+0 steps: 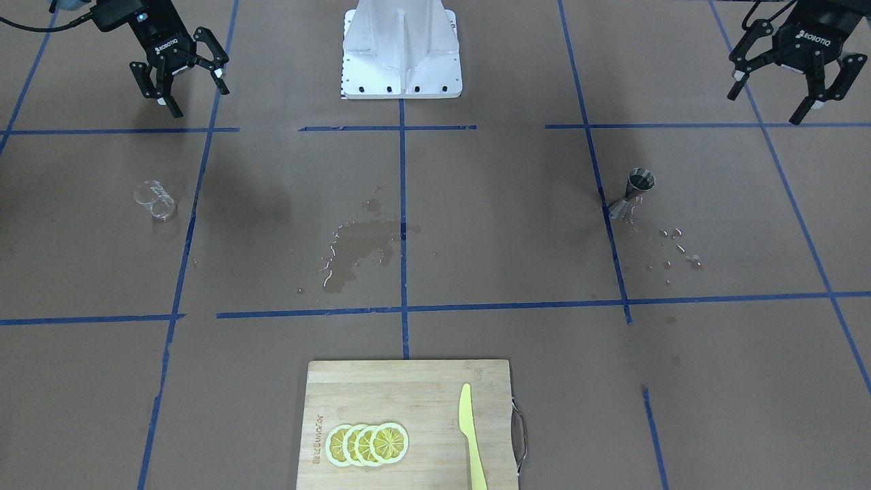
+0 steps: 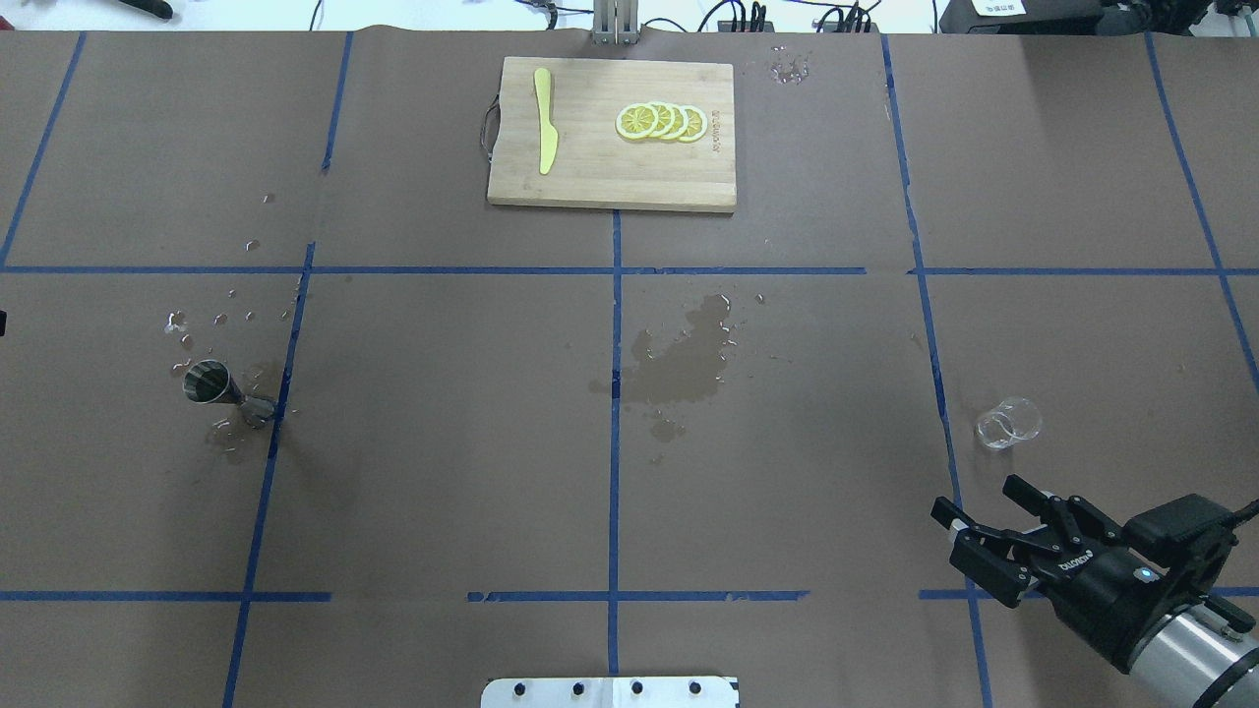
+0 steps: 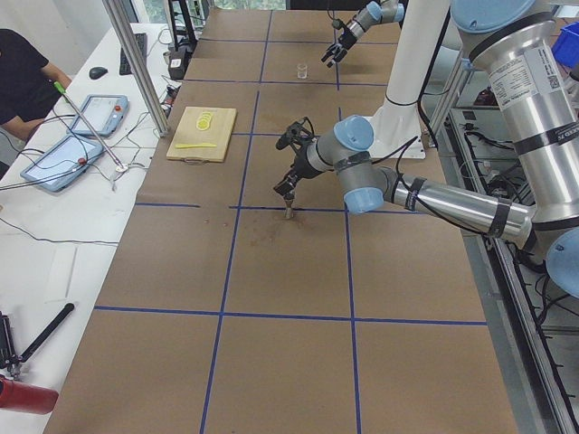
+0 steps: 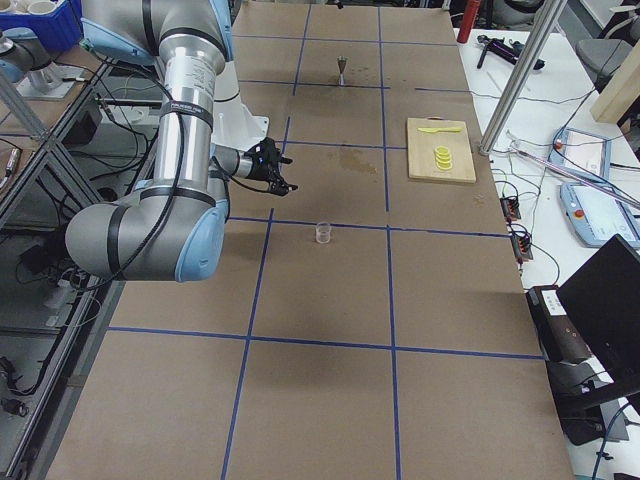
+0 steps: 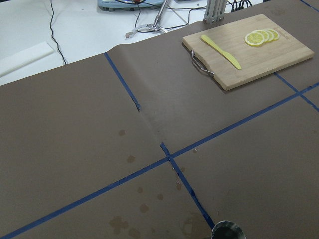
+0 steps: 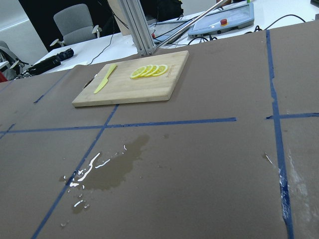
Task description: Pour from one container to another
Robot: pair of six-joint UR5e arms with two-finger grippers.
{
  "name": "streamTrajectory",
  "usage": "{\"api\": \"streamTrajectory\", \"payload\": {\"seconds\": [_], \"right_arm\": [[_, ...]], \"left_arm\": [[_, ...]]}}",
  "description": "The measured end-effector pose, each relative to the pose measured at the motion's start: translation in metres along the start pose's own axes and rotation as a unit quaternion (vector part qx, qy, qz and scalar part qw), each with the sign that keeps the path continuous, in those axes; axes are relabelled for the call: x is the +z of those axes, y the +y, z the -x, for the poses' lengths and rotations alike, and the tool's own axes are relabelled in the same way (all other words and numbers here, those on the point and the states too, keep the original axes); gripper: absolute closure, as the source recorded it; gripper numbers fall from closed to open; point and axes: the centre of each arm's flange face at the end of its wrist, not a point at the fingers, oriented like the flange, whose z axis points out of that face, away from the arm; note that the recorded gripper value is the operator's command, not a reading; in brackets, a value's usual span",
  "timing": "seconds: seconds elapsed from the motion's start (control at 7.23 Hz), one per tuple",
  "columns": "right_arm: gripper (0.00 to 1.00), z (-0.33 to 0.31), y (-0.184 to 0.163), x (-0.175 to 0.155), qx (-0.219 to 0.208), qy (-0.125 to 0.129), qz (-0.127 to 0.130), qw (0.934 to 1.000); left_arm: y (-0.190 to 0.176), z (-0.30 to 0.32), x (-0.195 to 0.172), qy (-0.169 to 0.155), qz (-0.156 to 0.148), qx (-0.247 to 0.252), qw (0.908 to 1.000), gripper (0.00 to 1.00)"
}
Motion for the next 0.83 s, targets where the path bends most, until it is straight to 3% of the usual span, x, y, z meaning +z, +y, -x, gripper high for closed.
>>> {"api": "streamTrajectory", "payload": {"seconds": [0.28,0.42,0.83], "right_arm": [[0.00,0.028,-0.029,0.016,-0.003,0.012,-0.013,0.9998],[0.00,0.038,-0.049,0.020,-0.016,0.031,-0.006,0.9994],[0.00,0.033,-0.104,0.021,-0.058,0.115,0.050,0.9905]], "left_arm": [[-0.001,0.002,0.004,0.000,0.000,0.001,1.0000,0.00],[-0.001,0.002,0.005,0.000,-0.001,0.001,1.0000,0.00],[-0.003,0.002,0.006,0.001,-0.001,0.001,1.0000,0.00]]}}
